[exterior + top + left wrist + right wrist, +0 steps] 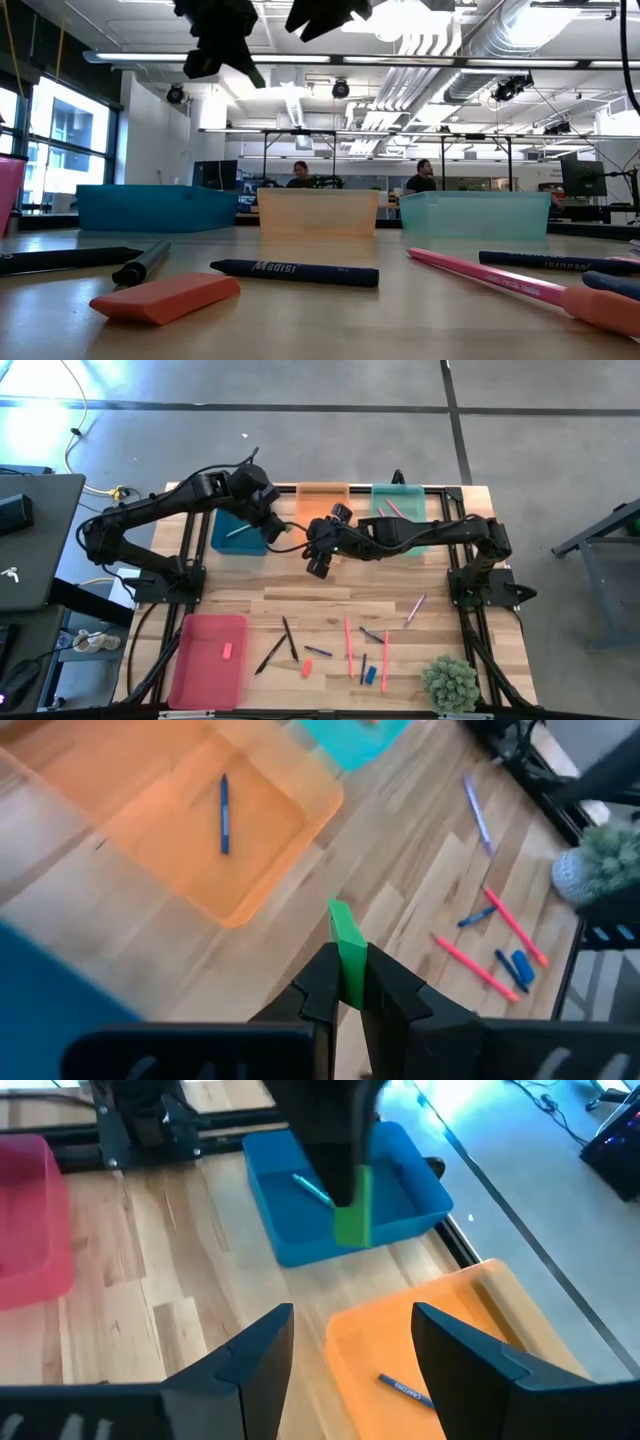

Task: Sort crayons/erasers/pens/pencils in bins
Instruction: Put the green eraser into the pink bin

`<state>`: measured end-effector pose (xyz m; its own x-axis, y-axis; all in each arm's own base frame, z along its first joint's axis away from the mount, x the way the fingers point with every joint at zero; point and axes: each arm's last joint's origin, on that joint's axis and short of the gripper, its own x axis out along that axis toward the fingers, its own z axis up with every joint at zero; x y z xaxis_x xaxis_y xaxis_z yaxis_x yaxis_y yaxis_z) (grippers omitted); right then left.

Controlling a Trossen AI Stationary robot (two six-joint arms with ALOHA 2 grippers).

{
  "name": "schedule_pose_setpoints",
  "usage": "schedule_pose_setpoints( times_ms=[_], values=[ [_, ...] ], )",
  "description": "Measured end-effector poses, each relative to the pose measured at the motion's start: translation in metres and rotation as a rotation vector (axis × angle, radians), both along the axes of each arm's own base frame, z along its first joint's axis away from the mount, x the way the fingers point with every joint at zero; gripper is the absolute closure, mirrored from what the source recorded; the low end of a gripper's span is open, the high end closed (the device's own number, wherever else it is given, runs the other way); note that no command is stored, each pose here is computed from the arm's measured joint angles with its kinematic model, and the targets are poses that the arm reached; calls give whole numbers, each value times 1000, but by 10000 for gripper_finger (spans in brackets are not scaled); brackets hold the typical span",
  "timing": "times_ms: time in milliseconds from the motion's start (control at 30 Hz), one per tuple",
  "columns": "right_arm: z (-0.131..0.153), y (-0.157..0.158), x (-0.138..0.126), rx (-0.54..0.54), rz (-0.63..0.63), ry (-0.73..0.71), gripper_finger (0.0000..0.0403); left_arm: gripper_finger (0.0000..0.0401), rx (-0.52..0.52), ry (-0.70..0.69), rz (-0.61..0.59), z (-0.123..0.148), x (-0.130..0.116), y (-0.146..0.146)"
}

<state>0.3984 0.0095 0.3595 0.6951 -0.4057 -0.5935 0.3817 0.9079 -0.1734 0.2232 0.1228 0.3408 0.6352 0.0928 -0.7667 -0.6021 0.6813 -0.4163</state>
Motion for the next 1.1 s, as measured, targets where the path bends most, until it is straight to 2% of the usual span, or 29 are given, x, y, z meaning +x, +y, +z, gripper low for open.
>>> schedule_pose_setpoints(
  times_ms=[333,600,867,1100],
  values=[
    [11,-31,-15,0,-77,18,206,385,-75,31,-1,21,-43,-36],
    [18,-59,-27,3,-78,53,206,385,-212,88,-24,29,-70,-80],
    [17,-83,-33,23,-80,86,206,385,-336,271,-89,20,-79,-122],
    [16,-96,-36,9,-75,108,206,385,-451,449,-99,-7,-81,-159]
  ],
)
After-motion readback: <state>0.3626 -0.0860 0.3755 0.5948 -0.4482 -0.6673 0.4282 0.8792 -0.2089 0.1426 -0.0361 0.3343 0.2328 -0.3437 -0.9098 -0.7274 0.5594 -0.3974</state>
